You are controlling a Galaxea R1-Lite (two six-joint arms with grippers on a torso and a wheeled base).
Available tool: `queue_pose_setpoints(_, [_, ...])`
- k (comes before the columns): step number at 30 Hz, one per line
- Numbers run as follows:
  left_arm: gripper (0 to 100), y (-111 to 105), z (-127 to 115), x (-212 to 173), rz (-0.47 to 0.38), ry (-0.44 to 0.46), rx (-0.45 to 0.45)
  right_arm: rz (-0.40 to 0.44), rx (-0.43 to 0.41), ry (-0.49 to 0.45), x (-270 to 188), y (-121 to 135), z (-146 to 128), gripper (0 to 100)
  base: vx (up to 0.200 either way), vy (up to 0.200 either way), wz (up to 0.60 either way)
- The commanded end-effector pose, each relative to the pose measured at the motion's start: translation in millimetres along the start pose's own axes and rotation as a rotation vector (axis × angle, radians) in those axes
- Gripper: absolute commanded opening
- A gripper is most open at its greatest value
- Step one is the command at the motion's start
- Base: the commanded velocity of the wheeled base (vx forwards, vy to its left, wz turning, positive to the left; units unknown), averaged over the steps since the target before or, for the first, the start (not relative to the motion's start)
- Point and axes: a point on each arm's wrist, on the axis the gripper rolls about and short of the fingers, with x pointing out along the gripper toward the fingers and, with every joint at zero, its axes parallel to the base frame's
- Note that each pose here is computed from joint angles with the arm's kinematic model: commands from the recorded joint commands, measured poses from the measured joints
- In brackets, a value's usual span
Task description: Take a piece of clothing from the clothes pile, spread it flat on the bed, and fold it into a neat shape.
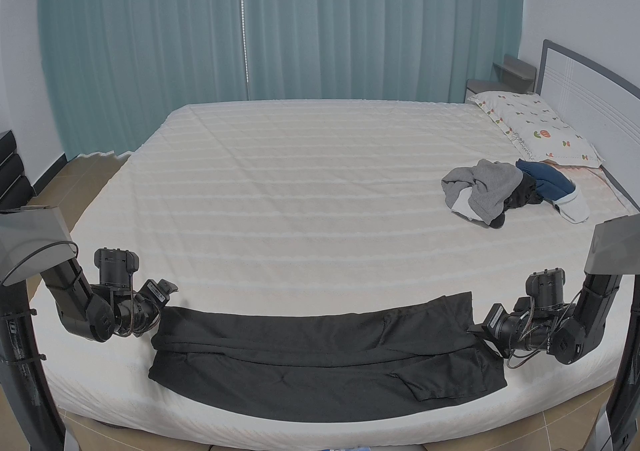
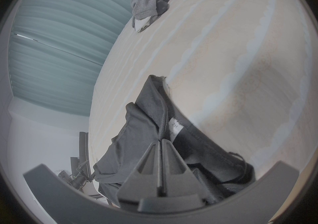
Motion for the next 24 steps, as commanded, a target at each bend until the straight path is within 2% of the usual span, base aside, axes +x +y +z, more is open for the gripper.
queue_pose_setpoints(1, [100, 1, 3, -11, -0.004, -0.01, 0.001, -0.004, 0.001, -0.004, -2, -1, 0, 0, 0.0, 0.0, 0.0])
queue_pose_setpoints(3, [100, 2, 5, -23, -0.011, -0.018, -0.001, 0.006, 0.0, -0.005, -3, 1, 0, 0, 0.0, 0.0, 0.0])
queue_pose_setpoints(4, [100, 2, 5, -25, -0.01, -0.017, 0.0, 0.008, 0.0, -0.007, -3, 1, 0, 100, 0.0, 0.0, 0.0])
queue_pose_setpoints(9, [100, 13, -5, -47, 0.015, 0.011, 0.067, 0.04, -0.004, -0.038, -14, 2, 0, 100, 0.0, 0.0, 0.0])
queue_pose_setpoints(11, [100, 21, -14, -56, 0.012, 0.059, 0.1, 0.047, -0.001, -0.051, -23, 1, -2, 100, 0.0, 0.0, 0.0])
queue_pose_setpoints(18, [100, 43, -40, -79, -0.019, 0.241, 0.084, 0.059, -0.003, -0.056, -30, 1, -3, 100, 0.0, 0.0, 0.0])
queue_pose_setpoints(24, [100, 48, -46, -84, -0.009, 0.266, 0.08, 0.057, 0.0, -0.056, -32, 1, -3, 100, 0.0, 0.0, 0.0])
